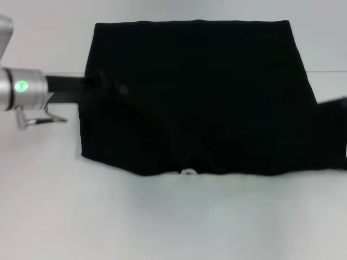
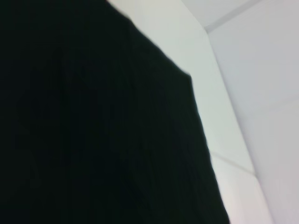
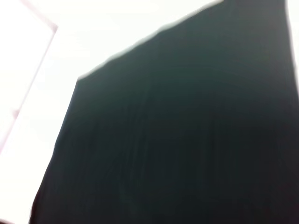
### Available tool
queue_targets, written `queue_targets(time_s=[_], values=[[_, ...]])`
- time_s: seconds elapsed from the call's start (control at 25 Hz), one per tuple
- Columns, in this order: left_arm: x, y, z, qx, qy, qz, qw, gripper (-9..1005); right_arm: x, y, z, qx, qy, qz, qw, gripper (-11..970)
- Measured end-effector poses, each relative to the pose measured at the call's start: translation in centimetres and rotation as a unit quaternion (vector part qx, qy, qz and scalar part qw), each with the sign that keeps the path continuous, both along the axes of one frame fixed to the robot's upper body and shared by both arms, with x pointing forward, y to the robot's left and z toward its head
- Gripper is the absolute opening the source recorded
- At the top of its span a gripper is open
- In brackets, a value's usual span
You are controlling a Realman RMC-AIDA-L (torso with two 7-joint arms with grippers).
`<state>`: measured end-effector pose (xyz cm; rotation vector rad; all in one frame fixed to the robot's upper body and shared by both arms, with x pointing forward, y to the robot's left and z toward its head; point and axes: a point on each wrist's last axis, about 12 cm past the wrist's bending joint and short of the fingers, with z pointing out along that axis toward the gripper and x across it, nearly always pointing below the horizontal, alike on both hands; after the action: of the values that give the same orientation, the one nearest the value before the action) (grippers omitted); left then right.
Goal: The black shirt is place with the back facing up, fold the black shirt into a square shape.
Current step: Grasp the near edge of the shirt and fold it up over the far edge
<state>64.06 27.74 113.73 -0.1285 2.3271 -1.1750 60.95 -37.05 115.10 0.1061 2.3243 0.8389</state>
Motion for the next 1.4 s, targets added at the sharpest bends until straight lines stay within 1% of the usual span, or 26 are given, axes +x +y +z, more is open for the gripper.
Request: queue_targets(time_s=[0.04, 0.16, 0.28, 0.4, 0.52, 0.6, 0.72, 0.84, 0.96, 1.12, 1.28, 1.4], values=[[0.5, -0.4, 0.0, 0.006, -0.006, 0.011, 1.000, 44, 0.0, 0.0, 0.0, 0.000, 0.000, 0.000, 1.000, 44], [1.8, -1.5, -0.9, 0.047, -0.023, 0.055, 0.997, 45, 2.3, 1.6, -1.2, -0.022, -0.016, -0.028, 0.999, 44], [2.4, -2.1, -2.0, 0.093, -0.037, 0.082, 0.992, 45, 3.9, 3.6, -2.9, -0.055, -0.019, -0.046, 0.997, 44], [2.7, -2.7, -2.6, 0.128, -0.055, 0.090, 0.986, 45, 5.0, 5.2, -3.8, -0.089, -0.029, -0.061, 0.994, 44], [2.9, -2.9, -2.6, 0.141, -0.071, 0.093, 0.983, 45, 5.8, 6.2, -3.7, -0.105, -0.043, -0.067, 0.991, 45], [3.2, -2.9, -2.2, 0.142, -0.081, 0.101, 0.981, 45, 6.3, 6.6, -3.2, -0.109, -0.055, -0.071, 0.990, 45], [3.9, -2.8, -1.5, 0.143, -0.098, 0.117, 0.978, 44, 7.2, 6.8, -2.3, -0.118, -0.074, -0.082, 0.987, 46], [4.7, -2.9, -0.8, 0.155, -0.117, 0.132, 0.972, 44, 8.2, 6.9, -1.2, -0.128, -0.094, -0.093, 0.983, 47], [5.2, -3.2, -0.5, 0.172, -0.133, 0.138, 0.966, 44, 8.8, 7.2, -0.7, -0.141, -0.109, -0.102, 0.979, 47], [5.6, -3.9, -0.6, 0.188, -0.143, 0.144, 0.961, 45, 9.4, 8.3, -0.6, -0.167, -0.124, -0.102, 0.973, 48], [5.7, -4.3, -0.9, 0.209, -0.148, 0.142, 0.956, 45, 9.6, 9.6, -1.3, -0.191, -0.129, -0.096, 0.968, 49], [5.6, -4.4, -1.2, 0.214, -0.148, 0.150, 0.954, 44, 9.7, 10.3, -1.7, -0.205, -0.133, -0.095, 0.965, 50]])
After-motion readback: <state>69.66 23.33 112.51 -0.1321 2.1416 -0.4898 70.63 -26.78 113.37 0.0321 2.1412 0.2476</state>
